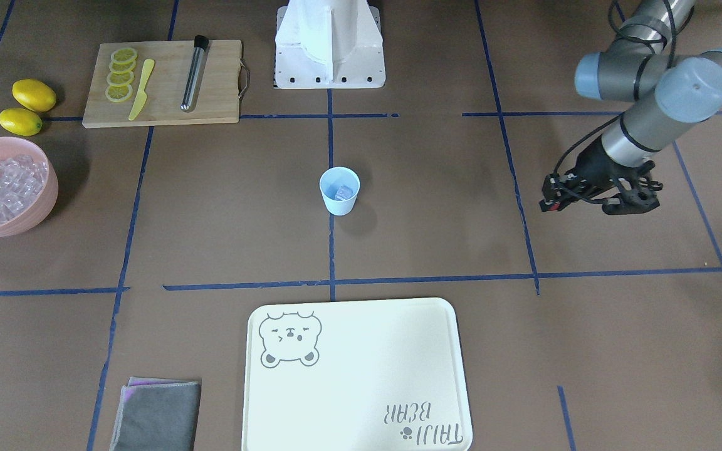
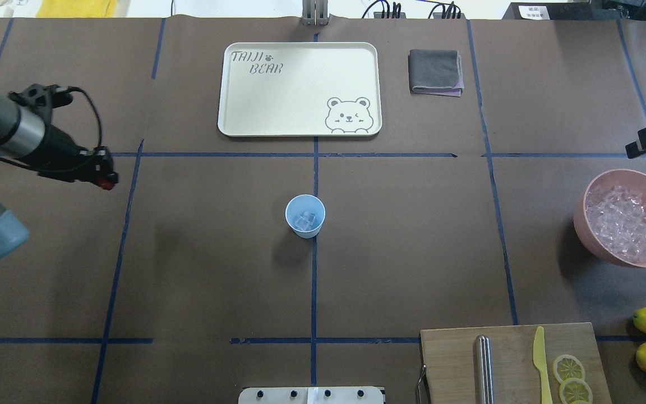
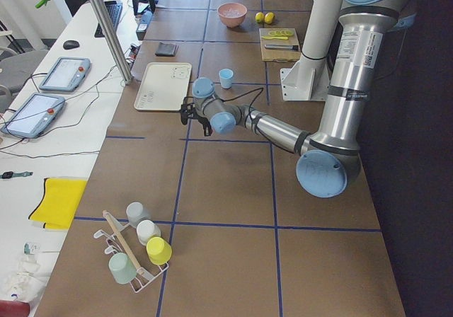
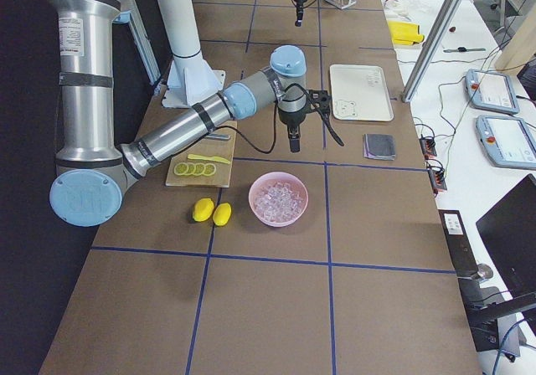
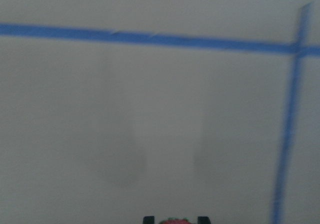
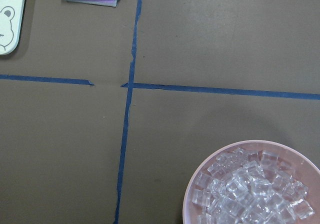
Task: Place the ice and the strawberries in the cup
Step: 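Carry the strawberry with the left gripper over the light-blue cup, then open the left gripper to drop the strawberry into the cup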
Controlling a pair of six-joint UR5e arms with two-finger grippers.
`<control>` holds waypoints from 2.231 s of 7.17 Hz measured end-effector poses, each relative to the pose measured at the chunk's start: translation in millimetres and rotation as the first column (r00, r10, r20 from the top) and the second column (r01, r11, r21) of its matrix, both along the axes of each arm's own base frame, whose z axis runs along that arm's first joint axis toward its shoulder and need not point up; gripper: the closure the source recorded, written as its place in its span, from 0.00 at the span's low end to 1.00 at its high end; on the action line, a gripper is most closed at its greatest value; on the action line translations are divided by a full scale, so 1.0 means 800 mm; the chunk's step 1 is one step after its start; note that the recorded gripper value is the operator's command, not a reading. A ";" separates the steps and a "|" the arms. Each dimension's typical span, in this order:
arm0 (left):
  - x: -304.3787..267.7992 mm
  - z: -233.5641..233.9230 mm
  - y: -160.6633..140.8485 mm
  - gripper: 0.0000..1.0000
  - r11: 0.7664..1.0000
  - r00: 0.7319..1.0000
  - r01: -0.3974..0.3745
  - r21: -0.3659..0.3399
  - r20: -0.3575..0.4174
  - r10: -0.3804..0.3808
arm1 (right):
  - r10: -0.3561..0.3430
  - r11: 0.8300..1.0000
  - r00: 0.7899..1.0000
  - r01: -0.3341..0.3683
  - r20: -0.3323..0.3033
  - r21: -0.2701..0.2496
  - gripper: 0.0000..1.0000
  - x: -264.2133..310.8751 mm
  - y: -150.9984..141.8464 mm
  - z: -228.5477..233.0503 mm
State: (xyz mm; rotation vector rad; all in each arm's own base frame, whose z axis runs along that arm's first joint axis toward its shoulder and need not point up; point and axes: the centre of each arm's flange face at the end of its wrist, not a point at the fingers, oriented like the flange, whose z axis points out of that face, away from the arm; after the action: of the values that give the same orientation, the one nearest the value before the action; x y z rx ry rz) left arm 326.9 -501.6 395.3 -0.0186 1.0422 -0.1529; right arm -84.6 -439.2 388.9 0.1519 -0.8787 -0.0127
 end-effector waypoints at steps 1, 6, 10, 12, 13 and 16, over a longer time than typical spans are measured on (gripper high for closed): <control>0.071 -0.081 0.008 1.00 1.000 0.998 0.013 -0.016 -0.059 -0.014 | 0.000 1.000 1.000 0.000 -0.001 -0.002 0.00 0.000 0.000 0.002; 0.232 -0.274 0.075 0.85 0.997 0.978 0.076 0.022 -0.195 -0.070 | 0.001 1.000 1.000 -0.001 -0.003 -0.009 0.00 -0.001 -0.003 0.007; 0.264 -0.279 0.086 0.33 0.995 0.979 0.095 0.042 -0.183 -0.086 | 0.003 1.000 1.000 -0.003 0.002 -0.005 0.00 -0.001 -0.002 0.002; 0.263 -0.279 0.087 0.19 0.995 0.979 0.095 0.044 -0.183 -0.085 | 0.003 1.000 1.000 -0.003 0.003 -0.004 0.00 -0.001 -0.002 0.001; 0.263 -0.278 0.087 0.19 0.994 0.980 0.095 0.044 -0.182 -0.086 | 0.002 1.000 1.000 -0.002 0.003 -0.004 0.00 -0.001 -0.001 0.001; 0.251 -0.268 0.087 0.19 0.994 0.980 0.102 0.044 -0.177 -0.093 | 0.007 1.000 1.000 -0.007 0.002 -0.004 0.00 0.002 -0.002 0.001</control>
State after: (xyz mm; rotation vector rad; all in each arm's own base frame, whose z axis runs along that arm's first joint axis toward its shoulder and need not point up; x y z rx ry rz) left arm 527.6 -431.9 181.0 0.0688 1.2224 -0.2156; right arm -82.6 -440.6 389.8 0.1510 -0.8806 -0.0039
